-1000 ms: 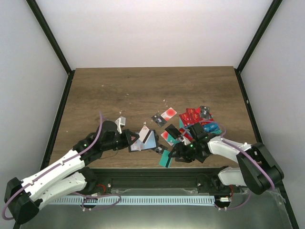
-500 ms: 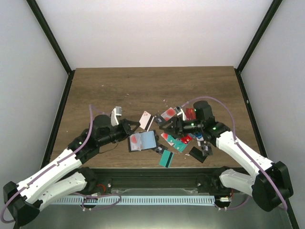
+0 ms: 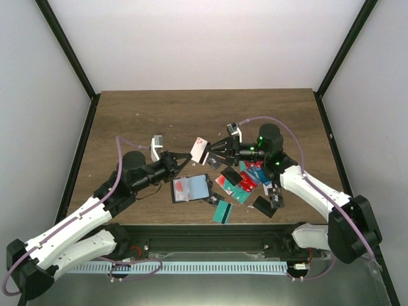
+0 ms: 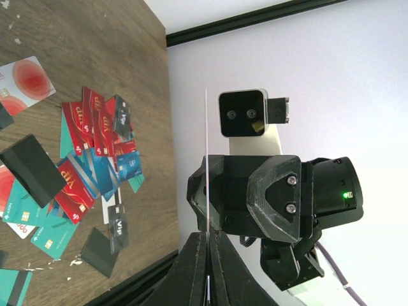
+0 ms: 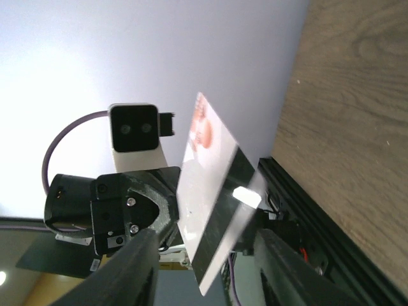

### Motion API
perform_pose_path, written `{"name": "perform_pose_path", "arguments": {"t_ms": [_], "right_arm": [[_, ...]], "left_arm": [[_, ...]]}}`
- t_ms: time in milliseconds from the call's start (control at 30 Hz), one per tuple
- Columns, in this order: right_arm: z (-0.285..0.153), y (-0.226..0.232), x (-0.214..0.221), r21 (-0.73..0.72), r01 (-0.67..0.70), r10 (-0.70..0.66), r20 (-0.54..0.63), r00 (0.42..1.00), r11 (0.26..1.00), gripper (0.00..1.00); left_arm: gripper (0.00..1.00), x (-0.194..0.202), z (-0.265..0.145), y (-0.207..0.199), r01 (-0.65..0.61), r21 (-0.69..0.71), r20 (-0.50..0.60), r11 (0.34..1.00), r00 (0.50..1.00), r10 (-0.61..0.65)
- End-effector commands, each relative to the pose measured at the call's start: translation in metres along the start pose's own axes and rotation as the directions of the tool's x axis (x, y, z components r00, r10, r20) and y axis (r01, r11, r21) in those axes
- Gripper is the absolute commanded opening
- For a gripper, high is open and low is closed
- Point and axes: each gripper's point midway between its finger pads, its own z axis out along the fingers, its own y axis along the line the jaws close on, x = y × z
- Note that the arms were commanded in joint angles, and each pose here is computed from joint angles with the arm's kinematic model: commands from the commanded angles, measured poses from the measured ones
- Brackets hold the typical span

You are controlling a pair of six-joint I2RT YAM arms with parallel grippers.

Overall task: Put the credit cards into the card holder
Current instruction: Insert the credit card into the card holder.

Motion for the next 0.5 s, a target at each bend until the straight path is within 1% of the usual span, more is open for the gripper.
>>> {"name": "perform_pose_path", "arguments": {"t_ms": [0,133,167,233,267,367,400,467], "right_arm": [[0.0016,0.0302,-0.0066,-0.083,0.047,-0.049,-0.012,0.999,0.995,0.34],[0.0040,0.0329,-0.0073,-0.091,0.052,-0.055,-0.026,0.998,0.995,0.21],[0.0050,0.0323,-0.0073,-0.091,0.050,-0.053,-0.032,0.998,0.995,0.16],[0.0064,0.0326,-0.0073,-0.091,0.054,-0.058,-0.041,0.997,0.994,0.03],[0.0068,0.0326,-0.0073,-0.088,0.057,-0.061,-0.043,0.997,0.994,0.01],[0.0066,0.0313,-0.0064,-0.070,0.077,-0.081,-0.050,0.995,0.995,0.01],[0.0063,0.0301,-0.0054,-0.066,0.083,-0.087,-0.055,0.995,0.994,0.01],[0.0054,0.0290,-0.0028,-0.065,0.100,-0.105,-0.070,0.992,0.993,0.01]], "left_arm": [[0.04,-0.0011,0.0023,-0.0101,0.018,0.066,0.003,0.998,1.000,-0.019],[0.04,-0.0006,0.0044,-0.0084,0.026,0.069,0.001,0.997,1.000,-0.026],[0.04,0.0000,0.0052,-0.0080,0.027,0.070,-0.002,0.997,1.000,-0.027],[0.04,0.0009,0.0062,-0.0085,0.026,0.071,-0.007,0.997,1.000,-0.025],[0.04,0.0015,0.0065,-0.0082,0.025,0.069,-0.009,0.997,1.000,-0.025],[0.05,0.0003,0.0052,-0.0062,0.016,0.056,-0.001,0.998,1.000,-0.016],[0.08,0.0007,0.0047,-0.0049,0.007,0.046,-0.003,0.999,1.000,-0.007],[0.22,0.0009,0.0029,-0.0034,-0.033,0.011,-0.009,0.999,0.999,0.033]]}}
